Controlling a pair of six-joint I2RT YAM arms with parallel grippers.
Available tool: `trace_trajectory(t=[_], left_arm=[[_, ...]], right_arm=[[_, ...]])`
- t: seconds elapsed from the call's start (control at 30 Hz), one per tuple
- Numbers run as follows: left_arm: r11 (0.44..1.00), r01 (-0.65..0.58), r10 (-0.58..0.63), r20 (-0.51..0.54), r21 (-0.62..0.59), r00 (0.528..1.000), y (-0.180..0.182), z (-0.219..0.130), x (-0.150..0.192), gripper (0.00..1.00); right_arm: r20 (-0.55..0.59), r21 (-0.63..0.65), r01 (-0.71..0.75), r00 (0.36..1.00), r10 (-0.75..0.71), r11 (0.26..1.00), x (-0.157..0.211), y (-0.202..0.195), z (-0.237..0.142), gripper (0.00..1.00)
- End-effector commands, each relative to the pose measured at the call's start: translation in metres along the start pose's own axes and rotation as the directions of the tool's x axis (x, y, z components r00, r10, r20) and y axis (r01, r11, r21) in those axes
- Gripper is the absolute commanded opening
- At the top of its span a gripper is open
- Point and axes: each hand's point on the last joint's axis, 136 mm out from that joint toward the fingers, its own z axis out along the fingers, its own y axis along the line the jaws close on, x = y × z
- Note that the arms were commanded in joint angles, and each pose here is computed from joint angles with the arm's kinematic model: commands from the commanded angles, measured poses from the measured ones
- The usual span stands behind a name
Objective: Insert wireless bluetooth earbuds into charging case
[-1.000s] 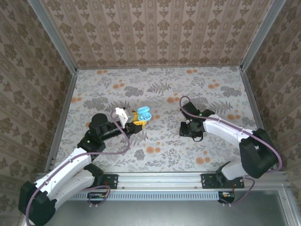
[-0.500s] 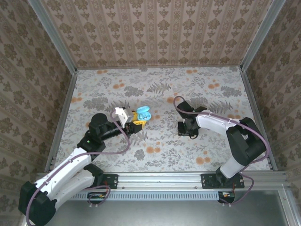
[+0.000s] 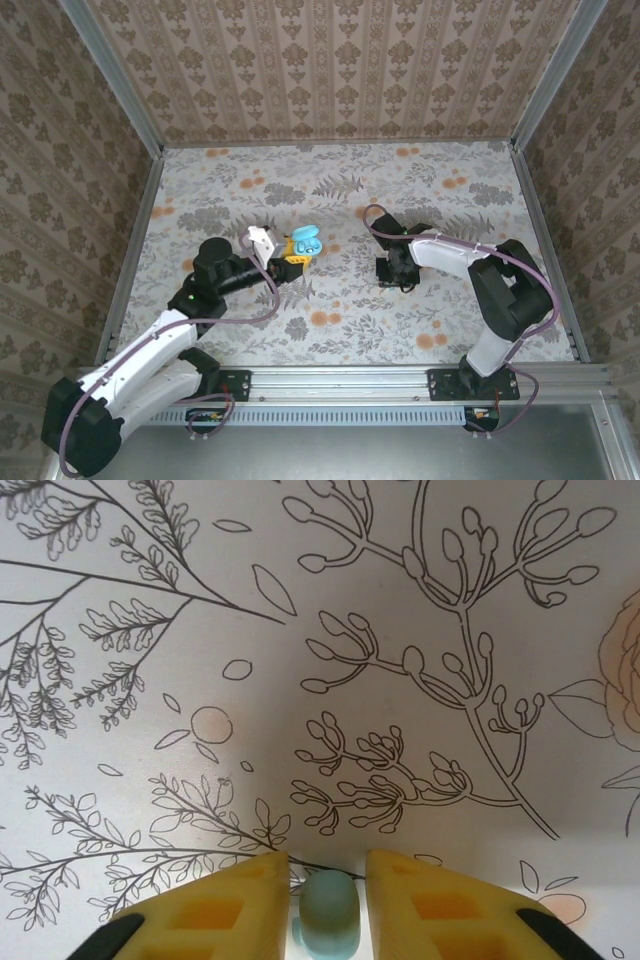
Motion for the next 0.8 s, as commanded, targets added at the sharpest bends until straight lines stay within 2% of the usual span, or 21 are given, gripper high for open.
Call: trace_trajectory(t=[0.0,0.2,0.37,0.57,0.77], left_arm=[[0.999,-0.031,0.03,0.046,0.016,0.998,-0.001,0.0,-0.016,0.29],[0.999,-0.026,0.026,0.049,0.019,0.998,-0.001,0.001,-0.017,0.29],[0.999,-0.026,0.024,0.052,0.025,0.998,-0.002,0.0,-0.018,0.29],[0.999,-0.022,0.019,0.063,0.039,0.998,-0.004,0.002,-0.021,0.29],[0.998,-0.017,0.013,0.069,0.066,0.998,-0.008,0.007,-0.025,0.29]], right_arm=[[0.007,0.027,0.014,1.0,-0.015,1.0,-0.004,-0.004,-0.001,0.23],[0.038,0.033,0.02,0.999,-0.021,0.999,-0.006,-0.007,-0.016,0.16],[0.124,0.069,0.04,0.991,-0.048,0.997,-0.01,-0.014,-0.054,0.15],[0.322,0.044,0.103,0.94,-0.112,0.994,-0.015,0.004,-0.135,0.14],[0.531,-0.031,0.223,0.83,-0.173,0.974,-0.014,0.048,-0.216,0.1]])
